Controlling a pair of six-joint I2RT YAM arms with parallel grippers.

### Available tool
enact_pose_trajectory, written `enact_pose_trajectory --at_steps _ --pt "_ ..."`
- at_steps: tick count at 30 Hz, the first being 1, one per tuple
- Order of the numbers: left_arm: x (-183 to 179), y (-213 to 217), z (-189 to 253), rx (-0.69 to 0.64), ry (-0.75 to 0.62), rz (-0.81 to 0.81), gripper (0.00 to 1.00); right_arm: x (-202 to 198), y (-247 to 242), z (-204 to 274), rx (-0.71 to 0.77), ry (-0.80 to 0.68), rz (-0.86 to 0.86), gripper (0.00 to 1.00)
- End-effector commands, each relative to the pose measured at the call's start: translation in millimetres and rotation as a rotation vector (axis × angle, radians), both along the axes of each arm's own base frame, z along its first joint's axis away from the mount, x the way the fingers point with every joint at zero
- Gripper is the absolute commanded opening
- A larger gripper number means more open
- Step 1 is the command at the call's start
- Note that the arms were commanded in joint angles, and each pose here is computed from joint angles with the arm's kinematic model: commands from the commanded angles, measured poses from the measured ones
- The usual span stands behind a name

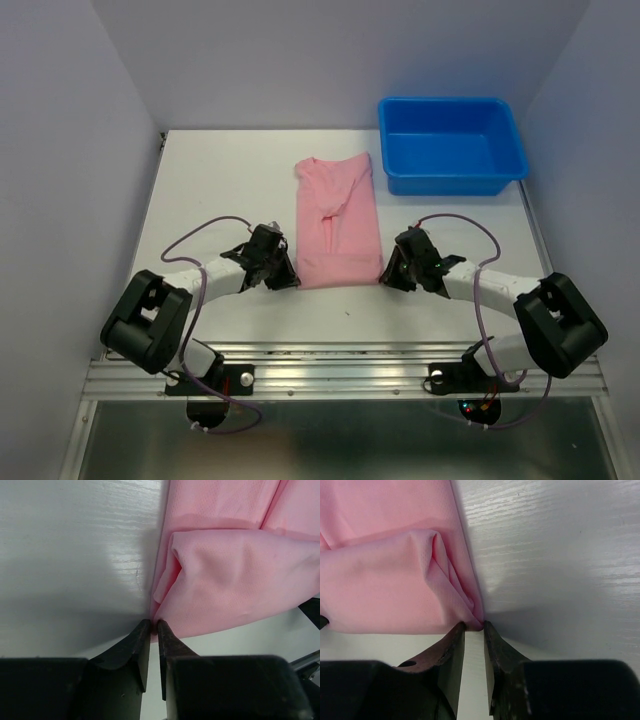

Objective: Roll the t-shirts
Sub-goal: Roll the T-shirt to the center of the board.

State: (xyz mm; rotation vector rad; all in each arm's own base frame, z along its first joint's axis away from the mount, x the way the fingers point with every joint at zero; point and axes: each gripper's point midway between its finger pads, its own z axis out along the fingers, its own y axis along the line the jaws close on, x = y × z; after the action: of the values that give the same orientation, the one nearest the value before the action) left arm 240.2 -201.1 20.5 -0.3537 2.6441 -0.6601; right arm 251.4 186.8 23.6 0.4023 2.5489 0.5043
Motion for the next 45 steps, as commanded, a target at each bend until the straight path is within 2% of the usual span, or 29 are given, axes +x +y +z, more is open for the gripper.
enact_pose_trajectory --at_steps 1,3,5,6,8,9,13,16,21,36,38,39,40,42,45 --pt "2 0 0 -0.002 -0.006 0.002 0.19 9 6 6 0.027 -0.036 0.012 0.26" --pt "2 0 0 -0.003 -0.008 0.001 0.14 9 6 4 0.026 -0.034 0.012 0.20" --pt "4 -1 2 -0.007 -0.013 0.001 0.13 9 6 4 0.026 -0.034 0.012 0.13" --pt "5 -2 3 -0.009 -0.016 -0.001 0.12 9 6 4 0.026 -0.035 0.009 0.07" --pt "6 -2 5 -0.008 -0.018 -0.003 0.13 10 6 5 0.027 -0.040 0.008 0.04" --pt "6 -1 5 -0.005 -0.017 -0.003 0.21 10 6 6 0.028 -0.042 0.008 0.01" --pt "1 3 9 0.006 -0.018 -0.003 0.48 10 5 7 0.027 -0.046 0.006 0.01" --pt "-5 10 11 0.023 -0.015 0.009 0.51 10 5 6 0.025 -0.042 0.003 0.01" --pt "-10 11 11 0.009 -0.010 0.019 0.40 10 6 6 0.026 -0.041 0.003 0.01" --pt "-17 4 -5 -0.027 0.030 0.004 0.36 9 5 4 0.027 -0.035 0.002 0.01" --pt "-17 3 -8 -0.025 0.041 0.004 0.29 9 6 4 0.027 -0.033 0.003 0.01" --pt "-17 3 -8 -0.025 0.041 0.004 0.29 9 6 4 0.027 -0.033 0.003 0.01" --pt "-16 3 -8 -0.025 0.043 0.005 0.22 9 6 5 0.029 -0.034 0.004 0.01" --pt "-15 1 -6 -0.031 0.040 0.002 0.17 9 6 5 0.029 -0.034 0.004 0.01" --pt "-12 -2 1 -0.048 0.025 -0.001 0.00 9 5 7 0.028 -0.038 0.002 0.01"
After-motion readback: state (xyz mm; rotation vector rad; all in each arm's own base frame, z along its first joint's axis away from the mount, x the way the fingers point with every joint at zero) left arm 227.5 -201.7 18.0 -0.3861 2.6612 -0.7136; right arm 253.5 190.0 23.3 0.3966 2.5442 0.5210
